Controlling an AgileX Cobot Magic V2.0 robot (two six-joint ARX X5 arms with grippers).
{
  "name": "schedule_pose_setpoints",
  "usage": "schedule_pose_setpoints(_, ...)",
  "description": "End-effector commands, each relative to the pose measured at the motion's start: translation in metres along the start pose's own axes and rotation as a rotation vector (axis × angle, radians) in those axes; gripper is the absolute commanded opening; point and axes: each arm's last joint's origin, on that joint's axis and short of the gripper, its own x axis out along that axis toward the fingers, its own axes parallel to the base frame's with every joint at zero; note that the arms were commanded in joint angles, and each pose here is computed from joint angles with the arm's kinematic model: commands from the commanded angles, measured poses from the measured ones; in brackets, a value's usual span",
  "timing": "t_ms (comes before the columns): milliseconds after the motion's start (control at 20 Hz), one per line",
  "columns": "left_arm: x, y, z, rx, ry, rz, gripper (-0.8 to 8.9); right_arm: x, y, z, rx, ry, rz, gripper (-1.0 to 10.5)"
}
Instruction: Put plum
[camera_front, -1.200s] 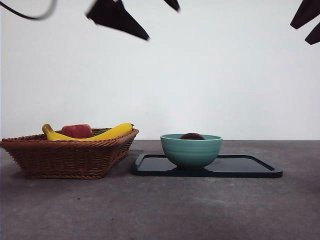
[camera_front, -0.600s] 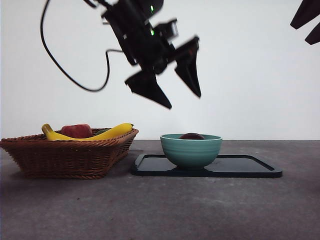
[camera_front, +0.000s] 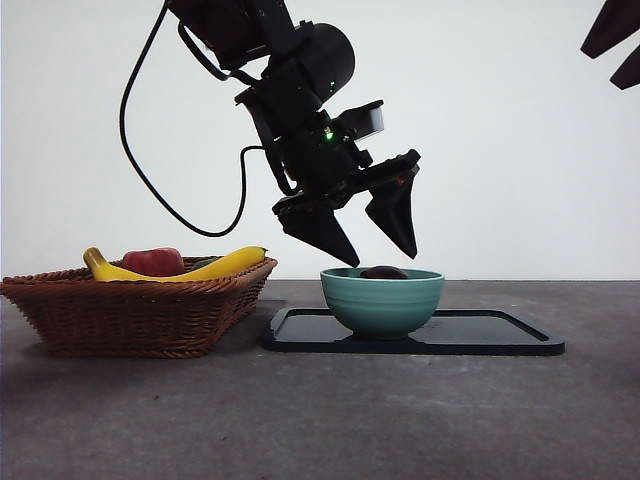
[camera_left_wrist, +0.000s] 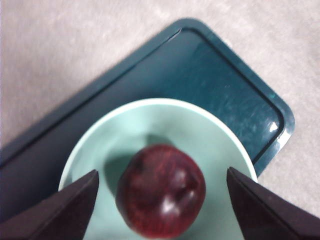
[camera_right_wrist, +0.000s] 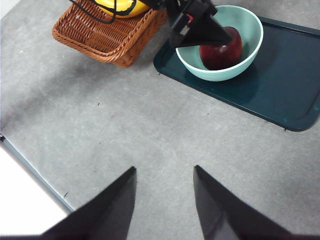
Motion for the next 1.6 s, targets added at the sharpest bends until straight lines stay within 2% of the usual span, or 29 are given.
schedule_pose_setpoints(50, 0.011, -0.003, 0.002, 0.058, -0.006, -0.002, 4.0, 0.0, 0.001, 0.002, -0.003, -0.003, 0.006, 1.8)
schedule_pose_setpoints(800, 0.036, -0.005, -0.012, 0.079, 0.064, -0.016, 3.94, 0.0, 0.001, 0.002, -0.003, -0.004, 0.006, 1.8)
schedule_pose_setpoints(1050, 0.036, -0.007, -0.012, 0.085, 0.059, -0.018, 2.19, 0.0, 0.001, 0.002, -0.008, -0.005, 0.005, 1.8)
schedule_pose_setpoints(1150, 0.035, -0.007, -0.011, 0.086, 0.055, -0.017, 2.03, 0.0, 0.001, 0.002, -0.008, -0.005, 0.005, 1.8)
schedule_pose_setpoints(1350, 0.026, -0.008, 0.002, 0.085, 0.034, -0.015, 2.03, 0.0, 0.001, 0.002, -0.009, -0.005, 0.005, 1.8)
schedule_pose_setpoints(1600, -0.012, -0.012, 0.041, 0.088, 0.006, -0.012, 2.04, 0.0, 0.001, 0.002, -0.008, -0.005, 0.004, 1.8)
